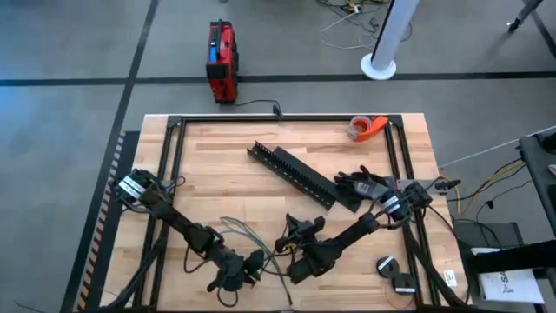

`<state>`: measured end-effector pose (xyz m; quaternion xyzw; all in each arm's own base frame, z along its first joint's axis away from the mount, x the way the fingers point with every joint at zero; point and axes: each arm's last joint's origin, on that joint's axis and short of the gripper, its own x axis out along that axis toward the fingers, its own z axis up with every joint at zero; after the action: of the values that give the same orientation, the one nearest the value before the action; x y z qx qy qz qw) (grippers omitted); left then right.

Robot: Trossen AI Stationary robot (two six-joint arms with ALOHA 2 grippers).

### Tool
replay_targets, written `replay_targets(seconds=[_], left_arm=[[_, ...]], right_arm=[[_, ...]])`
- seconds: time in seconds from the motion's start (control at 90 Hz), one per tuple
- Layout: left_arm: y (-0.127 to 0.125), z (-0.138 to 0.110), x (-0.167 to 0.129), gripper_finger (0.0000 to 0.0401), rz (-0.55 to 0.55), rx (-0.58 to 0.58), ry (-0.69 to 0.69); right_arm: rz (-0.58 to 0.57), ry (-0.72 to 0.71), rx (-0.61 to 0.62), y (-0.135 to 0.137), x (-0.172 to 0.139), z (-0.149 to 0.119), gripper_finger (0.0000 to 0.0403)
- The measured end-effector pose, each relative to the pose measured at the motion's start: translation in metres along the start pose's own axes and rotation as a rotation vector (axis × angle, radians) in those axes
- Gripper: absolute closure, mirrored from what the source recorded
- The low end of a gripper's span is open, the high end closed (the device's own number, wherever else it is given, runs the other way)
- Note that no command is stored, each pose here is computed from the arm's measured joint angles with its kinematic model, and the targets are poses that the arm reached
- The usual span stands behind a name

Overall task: Ziptie cables
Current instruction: Wrap the zip tie around the cable bundle

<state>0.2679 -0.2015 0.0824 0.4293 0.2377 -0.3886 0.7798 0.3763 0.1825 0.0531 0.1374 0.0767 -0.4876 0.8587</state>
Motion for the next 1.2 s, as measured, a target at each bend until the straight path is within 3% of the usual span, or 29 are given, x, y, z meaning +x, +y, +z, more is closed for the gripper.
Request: replay_targets(seconds=[0.278, 0.533, 0.856, 1.2], left_arm=[[0.0, 0.0, 0.0, 0.0295, -0.003, 0.023, -0.009], [0.001, 0.0, 0.0, 0.0276, -0.002, 0.036, -0.015], [0.003, -0.002, 0.0, 0.028, -0.001, 0.031, -0.019], [0.004, -0.001, 0.0, 0.0287, 0.001, 0.058, -0.036]], right_arm=[[-0.005, 0.013, 0.003, -0.001, 0.0, -0.001, 0.0403], [-0.083, -0.006, 0.011, -0.023, -0.002, 0.003, 0.0403], [-0.066, 0.041, 0.085, -0.016, -0.001, 0.0, 0.0403], [-0.069, 0.057, 0.074, -0.015, 0.002, 0.0, 0.0403]])
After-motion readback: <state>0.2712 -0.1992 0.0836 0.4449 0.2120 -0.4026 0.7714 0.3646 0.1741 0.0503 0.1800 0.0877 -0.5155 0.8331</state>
